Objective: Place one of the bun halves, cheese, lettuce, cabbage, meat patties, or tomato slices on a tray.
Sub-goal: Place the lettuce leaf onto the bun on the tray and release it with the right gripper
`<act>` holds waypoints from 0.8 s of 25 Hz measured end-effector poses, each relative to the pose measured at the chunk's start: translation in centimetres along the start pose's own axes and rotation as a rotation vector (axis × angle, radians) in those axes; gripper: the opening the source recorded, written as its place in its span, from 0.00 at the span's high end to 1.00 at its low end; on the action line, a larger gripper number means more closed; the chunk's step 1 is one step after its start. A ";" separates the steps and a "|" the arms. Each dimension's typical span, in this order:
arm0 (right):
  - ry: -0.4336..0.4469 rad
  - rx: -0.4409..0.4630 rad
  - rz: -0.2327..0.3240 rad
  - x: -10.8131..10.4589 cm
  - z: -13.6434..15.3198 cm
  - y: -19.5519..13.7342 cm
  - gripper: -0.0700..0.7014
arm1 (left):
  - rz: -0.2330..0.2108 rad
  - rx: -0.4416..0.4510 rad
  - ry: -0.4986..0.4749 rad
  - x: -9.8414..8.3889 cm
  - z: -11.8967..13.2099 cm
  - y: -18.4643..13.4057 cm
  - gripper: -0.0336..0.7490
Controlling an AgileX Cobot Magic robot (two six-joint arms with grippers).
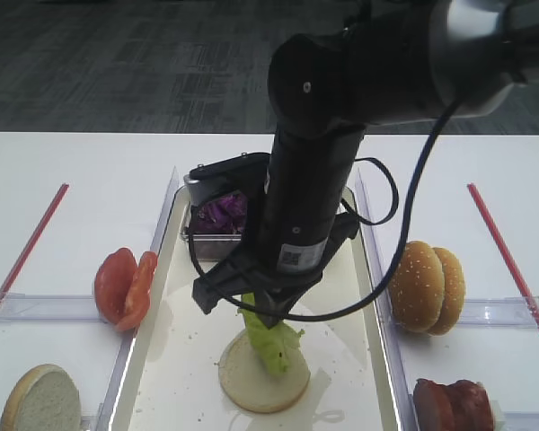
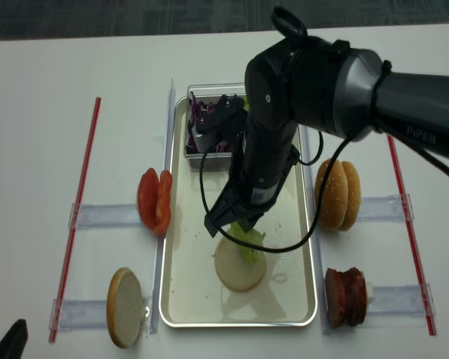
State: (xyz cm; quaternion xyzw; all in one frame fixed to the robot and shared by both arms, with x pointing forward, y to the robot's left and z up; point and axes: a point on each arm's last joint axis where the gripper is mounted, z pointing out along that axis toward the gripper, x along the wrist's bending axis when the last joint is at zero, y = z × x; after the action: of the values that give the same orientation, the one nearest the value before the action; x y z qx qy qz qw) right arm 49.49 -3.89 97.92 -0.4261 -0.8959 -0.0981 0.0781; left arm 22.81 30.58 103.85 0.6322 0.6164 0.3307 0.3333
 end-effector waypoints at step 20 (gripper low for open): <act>0.064 -0.001 -0.024 2.0 1.7 -0.6 0.85 | 0.000 0.000 0.000 0.0 0.0 0.0 0.26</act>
State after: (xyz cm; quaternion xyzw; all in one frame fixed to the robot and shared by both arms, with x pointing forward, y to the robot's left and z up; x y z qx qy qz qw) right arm 47.67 -2.40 96.59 -0.4119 -0.8980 -0.1129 0.1055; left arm 22.81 30.58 103.85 0.6322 0.6164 0.3307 0.3333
